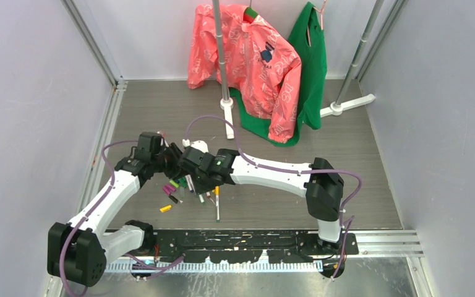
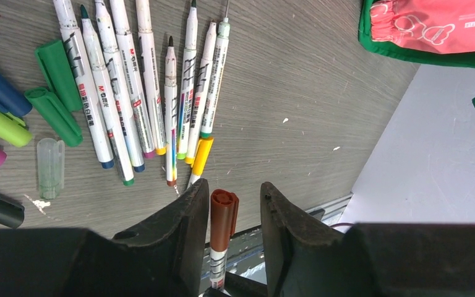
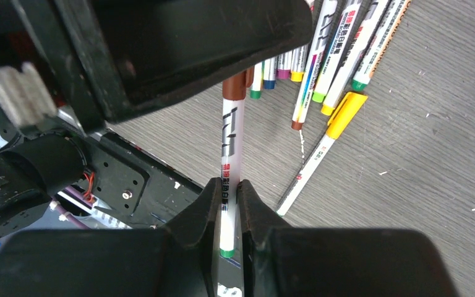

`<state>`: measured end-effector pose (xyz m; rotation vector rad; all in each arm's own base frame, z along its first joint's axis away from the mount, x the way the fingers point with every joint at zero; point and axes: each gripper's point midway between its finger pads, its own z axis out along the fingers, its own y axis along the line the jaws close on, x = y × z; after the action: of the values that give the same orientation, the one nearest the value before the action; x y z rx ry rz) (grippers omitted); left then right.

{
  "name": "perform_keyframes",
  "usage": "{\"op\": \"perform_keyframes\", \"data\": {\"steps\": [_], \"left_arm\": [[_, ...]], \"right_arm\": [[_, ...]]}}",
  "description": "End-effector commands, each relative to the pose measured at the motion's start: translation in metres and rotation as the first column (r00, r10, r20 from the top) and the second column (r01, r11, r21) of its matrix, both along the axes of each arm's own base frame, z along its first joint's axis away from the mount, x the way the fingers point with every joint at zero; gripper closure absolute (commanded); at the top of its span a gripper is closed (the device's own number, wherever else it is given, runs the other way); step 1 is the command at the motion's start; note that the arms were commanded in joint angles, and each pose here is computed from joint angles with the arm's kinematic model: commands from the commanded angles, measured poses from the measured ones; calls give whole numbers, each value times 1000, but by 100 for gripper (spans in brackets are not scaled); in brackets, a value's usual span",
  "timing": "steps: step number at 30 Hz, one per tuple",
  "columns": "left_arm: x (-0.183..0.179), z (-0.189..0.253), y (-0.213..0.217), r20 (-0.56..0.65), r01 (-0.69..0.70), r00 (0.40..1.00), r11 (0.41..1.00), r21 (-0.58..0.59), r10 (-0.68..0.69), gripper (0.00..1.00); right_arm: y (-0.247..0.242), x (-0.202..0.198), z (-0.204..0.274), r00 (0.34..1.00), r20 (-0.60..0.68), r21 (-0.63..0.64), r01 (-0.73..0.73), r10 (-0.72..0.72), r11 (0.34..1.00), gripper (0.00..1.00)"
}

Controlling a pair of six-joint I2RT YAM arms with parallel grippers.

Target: Open the pen caps

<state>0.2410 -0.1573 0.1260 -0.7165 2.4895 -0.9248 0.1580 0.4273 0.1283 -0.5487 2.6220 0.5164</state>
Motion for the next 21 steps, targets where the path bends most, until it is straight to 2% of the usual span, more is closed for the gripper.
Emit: {"op": "perform_keyframes", "data": {"steps": [1,7,17,19,21], "left_arm": [[3,10,-7,51,19,999,999,-44,-17,65],[2,11,-7,54,18,998,998,-52,-15,70],[2,16,-7,69,15,998,998,-57,-11,100],[2,15,-8,68,18,998,998,-64,-13,100],[2,16,-10,68,21,998,997,-76,-16,100]], "right_arm": [[20,11,34,1000,24,119,4,-7,993,99],[27,16,44,1000,23,151,4,-8,988,99],[28,10,42,1000,-3,173,-4,5,985,99],[30,9,40,1000,-4,172,-14,15,985,95],[31,10,39,1000,-3,169,-23,24,985,85]]}}
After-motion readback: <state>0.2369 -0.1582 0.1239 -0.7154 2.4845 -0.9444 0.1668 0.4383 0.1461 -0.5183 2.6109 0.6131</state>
